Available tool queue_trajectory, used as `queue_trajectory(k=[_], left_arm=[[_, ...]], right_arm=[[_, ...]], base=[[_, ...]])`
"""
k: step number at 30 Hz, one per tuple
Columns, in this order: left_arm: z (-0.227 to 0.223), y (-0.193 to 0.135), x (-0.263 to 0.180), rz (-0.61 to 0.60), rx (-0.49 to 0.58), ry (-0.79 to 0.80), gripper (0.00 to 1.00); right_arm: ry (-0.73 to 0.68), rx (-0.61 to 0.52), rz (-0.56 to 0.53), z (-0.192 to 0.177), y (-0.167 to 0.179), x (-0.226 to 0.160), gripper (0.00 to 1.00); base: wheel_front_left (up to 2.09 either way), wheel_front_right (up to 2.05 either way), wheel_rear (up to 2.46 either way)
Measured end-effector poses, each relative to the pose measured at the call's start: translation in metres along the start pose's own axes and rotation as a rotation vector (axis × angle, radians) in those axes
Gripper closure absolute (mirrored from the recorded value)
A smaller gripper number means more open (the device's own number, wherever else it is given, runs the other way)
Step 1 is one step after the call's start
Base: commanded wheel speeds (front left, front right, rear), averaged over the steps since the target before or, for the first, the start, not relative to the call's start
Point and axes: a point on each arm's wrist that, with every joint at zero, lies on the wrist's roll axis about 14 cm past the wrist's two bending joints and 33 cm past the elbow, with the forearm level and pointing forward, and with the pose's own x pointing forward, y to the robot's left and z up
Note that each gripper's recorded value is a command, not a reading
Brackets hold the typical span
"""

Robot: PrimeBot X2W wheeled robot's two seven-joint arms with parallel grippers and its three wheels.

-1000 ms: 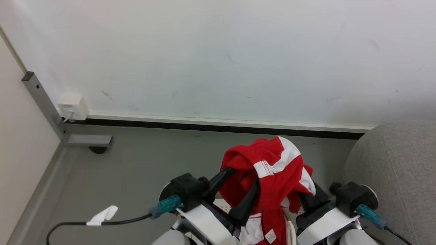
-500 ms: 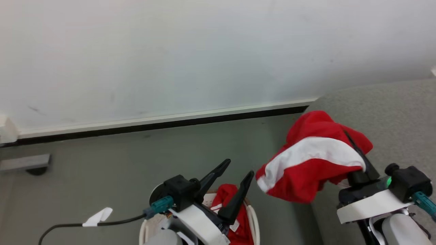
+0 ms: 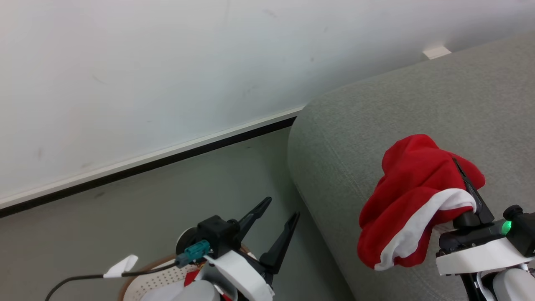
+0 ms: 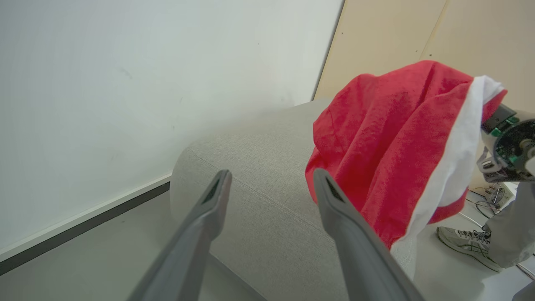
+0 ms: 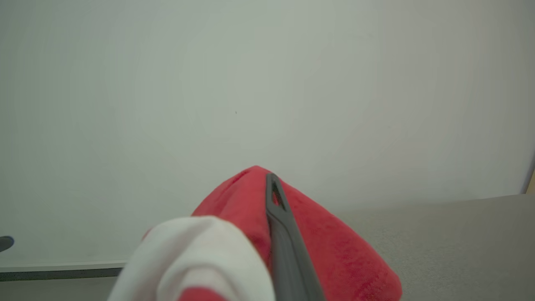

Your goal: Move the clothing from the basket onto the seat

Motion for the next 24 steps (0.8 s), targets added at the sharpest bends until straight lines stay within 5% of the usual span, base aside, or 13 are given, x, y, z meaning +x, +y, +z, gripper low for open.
queue_trajectory(k=[15,24], left_arm=[[-0.011,-0.027,0.019,-0.093,-0.019,0.014,0.0],[-0.018,-0.003,0.014,-0.045,-0.038,0.018,0.0]], right_arm=[[-0.034,-0.047,-0.122,0.02,-0.042,-0.027,1.0],[-0.019,-0.109,-0.091,0.024,-0.057,0.01,1.0]], base=[[0.0,0.0,0.0],[0.0,0.0,0.0]])
